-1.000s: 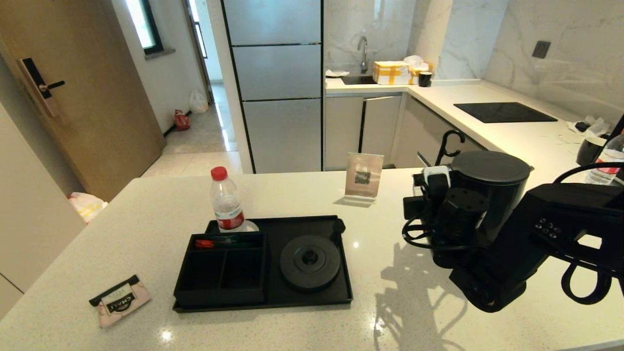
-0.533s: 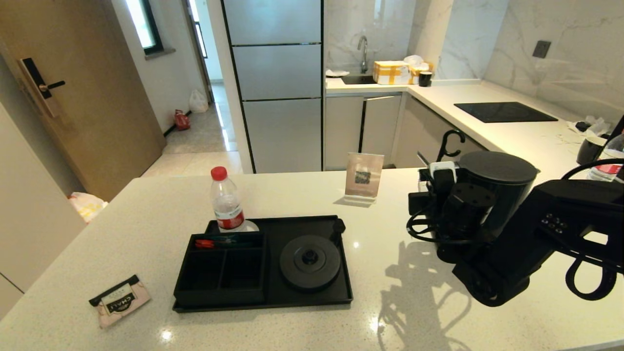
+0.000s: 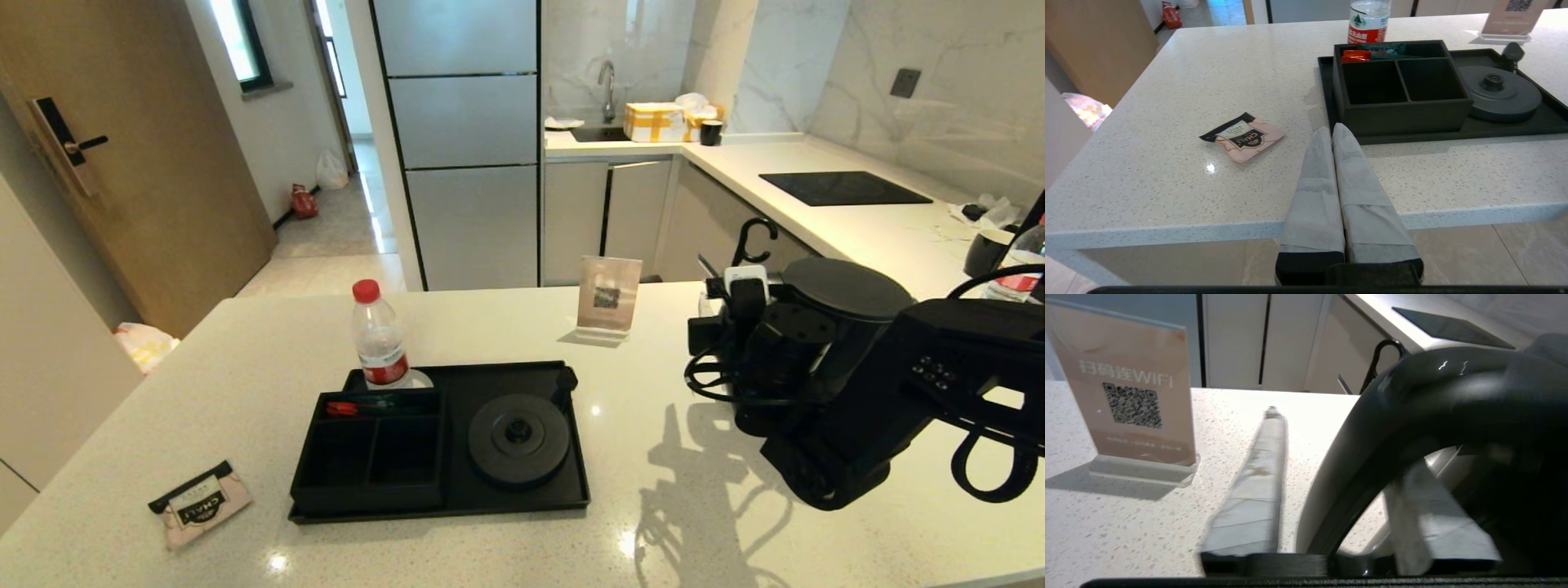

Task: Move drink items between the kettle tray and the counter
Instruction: Place it on the right

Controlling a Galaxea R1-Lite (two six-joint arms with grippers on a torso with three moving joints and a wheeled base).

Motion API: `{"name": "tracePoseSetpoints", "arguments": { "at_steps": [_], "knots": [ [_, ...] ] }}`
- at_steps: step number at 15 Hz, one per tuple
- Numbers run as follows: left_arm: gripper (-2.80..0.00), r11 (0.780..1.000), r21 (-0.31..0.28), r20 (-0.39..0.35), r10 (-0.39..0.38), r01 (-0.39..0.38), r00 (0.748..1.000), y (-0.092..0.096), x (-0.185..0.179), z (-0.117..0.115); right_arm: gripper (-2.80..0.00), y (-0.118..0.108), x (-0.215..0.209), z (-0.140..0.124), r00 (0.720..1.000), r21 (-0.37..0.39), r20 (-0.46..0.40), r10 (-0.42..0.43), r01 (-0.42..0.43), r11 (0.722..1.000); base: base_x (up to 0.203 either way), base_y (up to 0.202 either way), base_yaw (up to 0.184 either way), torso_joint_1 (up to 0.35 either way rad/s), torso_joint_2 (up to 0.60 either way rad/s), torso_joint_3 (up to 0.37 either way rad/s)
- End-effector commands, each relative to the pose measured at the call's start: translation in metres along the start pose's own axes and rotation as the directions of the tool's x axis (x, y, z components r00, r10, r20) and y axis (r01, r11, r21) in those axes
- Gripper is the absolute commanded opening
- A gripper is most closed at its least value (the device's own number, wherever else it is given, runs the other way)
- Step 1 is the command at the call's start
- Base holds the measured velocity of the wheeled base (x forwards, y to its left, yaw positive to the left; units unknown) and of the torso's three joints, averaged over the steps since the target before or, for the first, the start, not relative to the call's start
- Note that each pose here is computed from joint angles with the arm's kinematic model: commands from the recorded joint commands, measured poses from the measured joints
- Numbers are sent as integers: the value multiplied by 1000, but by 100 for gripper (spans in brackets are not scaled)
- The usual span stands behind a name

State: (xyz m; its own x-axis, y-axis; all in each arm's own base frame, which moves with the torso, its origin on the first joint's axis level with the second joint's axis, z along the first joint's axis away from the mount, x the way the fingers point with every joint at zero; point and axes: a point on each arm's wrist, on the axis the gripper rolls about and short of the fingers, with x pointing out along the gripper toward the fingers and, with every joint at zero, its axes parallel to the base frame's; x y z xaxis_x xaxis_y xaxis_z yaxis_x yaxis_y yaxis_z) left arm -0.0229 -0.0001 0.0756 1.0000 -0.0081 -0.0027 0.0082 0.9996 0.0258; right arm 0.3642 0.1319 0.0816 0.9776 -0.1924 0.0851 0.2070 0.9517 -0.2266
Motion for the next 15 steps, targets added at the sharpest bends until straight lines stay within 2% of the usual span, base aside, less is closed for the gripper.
{"name": "tracePoseSetpoints", "arguments": {
  "at_steps": [1,13,15],
  "knots": [
    [-280,1000,0,1,0,0,1000,0,0,0,0,-1,0,0,1000,2,1,-6,6,1000,0,0,0,0,0,0],
    [-280,1000,0,1,0,0,1000,0,0,0,0,-6,-2,3,1000,2,2,-5,5,1000,0,0,0,0,0,0],
    [-280,1000,0,1,0,0,1000,0,0,0,0,-14,-12,13,1000,8,6,-15,15,1000,0,0,0,0,0,0]
  ]
}}
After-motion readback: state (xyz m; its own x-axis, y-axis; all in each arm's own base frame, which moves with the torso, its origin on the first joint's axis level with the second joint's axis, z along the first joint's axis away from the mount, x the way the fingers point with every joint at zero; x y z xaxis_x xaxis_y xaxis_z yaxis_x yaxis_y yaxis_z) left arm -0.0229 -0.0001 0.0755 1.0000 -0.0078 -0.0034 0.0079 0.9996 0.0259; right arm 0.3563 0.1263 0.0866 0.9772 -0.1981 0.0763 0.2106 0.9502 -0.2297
